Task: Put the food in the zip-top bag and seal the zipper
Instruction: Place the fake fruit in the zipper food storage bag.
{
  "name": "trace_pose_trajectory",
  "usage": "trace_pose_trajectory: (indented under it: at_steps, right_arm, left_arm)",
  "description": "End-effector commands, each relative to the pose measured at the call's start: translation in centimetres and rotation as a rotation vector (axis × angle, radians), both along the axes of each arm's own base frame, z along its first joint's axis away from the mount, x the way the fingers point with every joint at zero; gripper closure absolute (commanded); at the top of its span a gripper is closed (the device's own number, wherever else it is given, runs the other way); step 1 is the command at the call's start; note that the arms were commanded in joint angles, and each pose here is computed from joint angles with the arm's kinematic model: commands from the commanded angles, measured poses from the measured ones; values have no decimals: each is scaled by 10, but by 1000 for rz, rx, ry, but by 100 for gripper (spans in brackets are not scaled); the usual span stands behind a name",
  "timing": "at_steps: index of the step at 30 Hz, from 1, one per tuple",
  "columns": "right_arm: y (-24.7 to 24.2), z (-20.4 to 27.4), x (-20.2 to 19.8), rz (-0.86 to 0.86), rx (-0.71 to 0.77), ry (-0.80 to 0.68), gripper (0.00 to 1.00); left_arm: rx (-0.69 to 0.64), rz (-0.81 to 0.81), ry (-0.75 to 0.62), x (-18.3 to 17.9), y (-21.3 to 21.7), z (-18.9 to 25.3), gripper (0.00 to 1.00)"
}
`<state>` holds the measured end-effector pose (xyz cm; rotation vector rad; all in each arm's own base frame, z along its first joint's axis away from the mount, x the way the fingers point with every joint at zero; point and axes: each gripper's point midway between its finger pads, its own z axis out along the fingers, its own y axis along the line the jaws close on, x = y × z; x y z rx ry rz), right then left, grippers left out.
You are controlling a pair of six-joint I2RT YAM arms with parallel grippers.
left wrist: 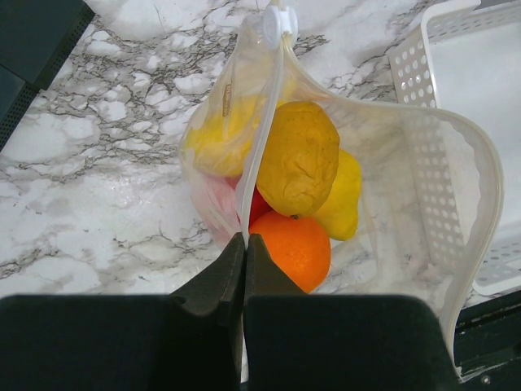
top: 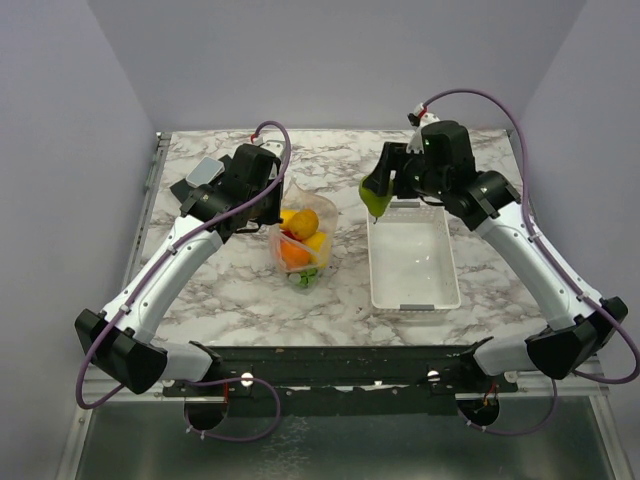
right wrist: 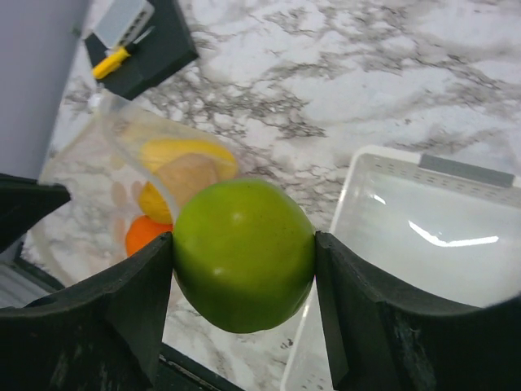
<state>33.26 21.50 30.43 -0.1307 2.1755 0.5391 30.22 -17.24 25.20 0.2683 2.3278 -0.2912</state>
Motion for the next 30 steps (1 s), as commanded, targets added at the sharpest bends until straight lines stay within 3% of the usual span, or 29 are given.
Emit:
trace_pose_trajectory:
  at_steps: [1,13,20,30]
  right_arm:
    - [39,53,-10,174,162,-112,49]
    - [90,98,-22,333,319,-205,49]
    - [121,86,-23,373,290,-194,49]
    - [145,30,-24,366,133,-153,49]
  left_arm:
    - [-27,-7,-25,-2,-2,8,100]
    - [-34,-6,-26,-2,-2,9,100]
    - [-34,-6,-24,-2,-3,9,100]
    - [-28,-9,-27,-2,-2,9,100]
